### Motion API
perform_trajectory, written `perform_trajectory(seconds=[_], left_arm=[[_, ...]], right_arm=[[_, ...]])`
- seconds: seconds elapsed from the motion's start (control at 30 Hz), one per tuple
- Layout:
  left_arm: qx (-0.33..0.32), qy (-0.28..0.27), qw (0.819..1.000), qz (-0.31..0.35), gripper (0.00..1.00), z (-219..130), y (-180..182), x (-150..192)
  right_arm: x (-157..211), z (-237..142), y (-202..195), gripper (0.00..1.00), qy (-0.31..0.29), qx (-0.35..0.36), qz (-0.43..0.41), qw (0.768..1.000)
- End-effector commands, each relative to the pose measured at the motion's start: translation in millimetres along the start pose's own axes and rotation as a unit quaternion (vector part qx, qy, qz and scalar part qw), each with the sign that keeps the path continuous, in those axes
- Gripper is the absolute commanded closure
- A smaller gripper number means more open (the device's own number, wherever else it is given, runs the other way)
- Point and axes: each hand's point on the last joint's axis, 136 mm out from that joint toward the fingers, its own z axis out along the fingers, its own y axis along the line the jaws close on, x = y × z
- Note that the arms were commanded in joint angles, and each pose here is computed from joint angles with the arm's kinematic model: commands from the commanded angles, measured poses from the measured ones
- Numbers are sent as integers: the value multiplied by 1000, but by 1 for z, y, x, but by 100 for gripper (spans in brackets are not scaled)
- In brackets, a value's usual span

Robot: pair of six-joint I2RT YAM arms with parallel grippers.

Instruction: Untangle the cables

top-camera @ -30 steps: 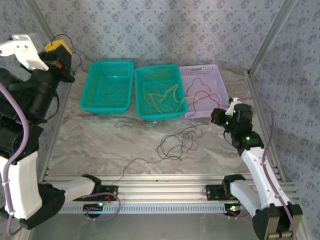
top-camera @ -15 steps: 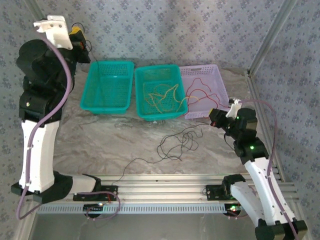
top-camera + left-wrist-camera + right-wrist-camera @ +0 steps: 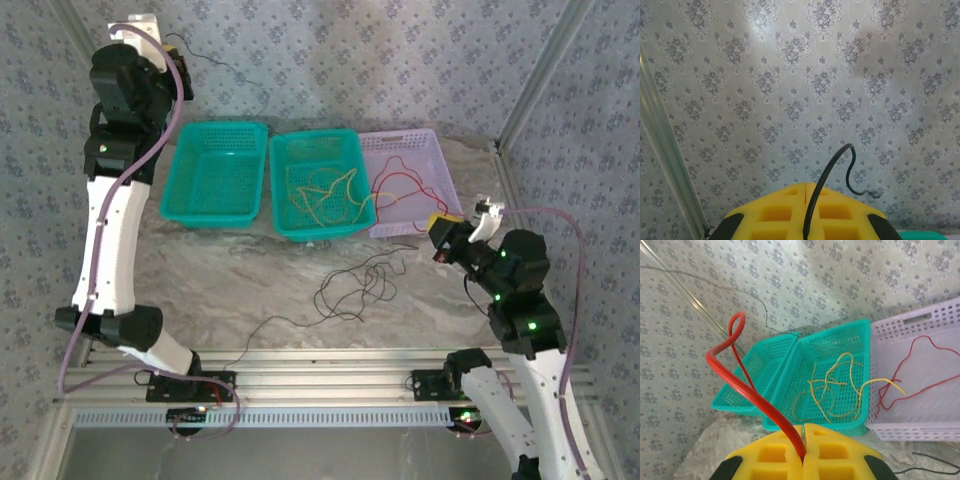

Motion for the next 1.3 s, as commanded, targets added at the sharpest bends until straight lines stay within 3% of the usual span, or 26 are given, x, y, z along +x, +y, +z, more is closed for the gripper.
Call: perform_trajectory(seconds=[0.0,0.27,0.73,1.1,1.13,1.2,1.27], left_arm=[[5,-45,999,-17,100,-7,1,-31],[-7,-12,1000,-26,100,21,12,-3],[12,76,994,-78,100,70,27,104],[36,154,976,-147,100,89,13,191],[37,166,974,-152,97,88,10,201],[34,189,969,-157,78,88,7,221],[33,213,963,-164,74,87,1,242]], right_arm=[[-5,-7,2,100,-4,9,-14,1000],[-17,-2,-1,100,-16,22,-21,999],[-34,16,-6,100,-27,39,-18,999],[-43,58,-44,100,-15,126,-37,991],[-41,64,-48,100,-7,130,-37,991],[-40,80,-59,100,7,141,-31,989],[-45,94,-78,100,7,161,-20,987]])
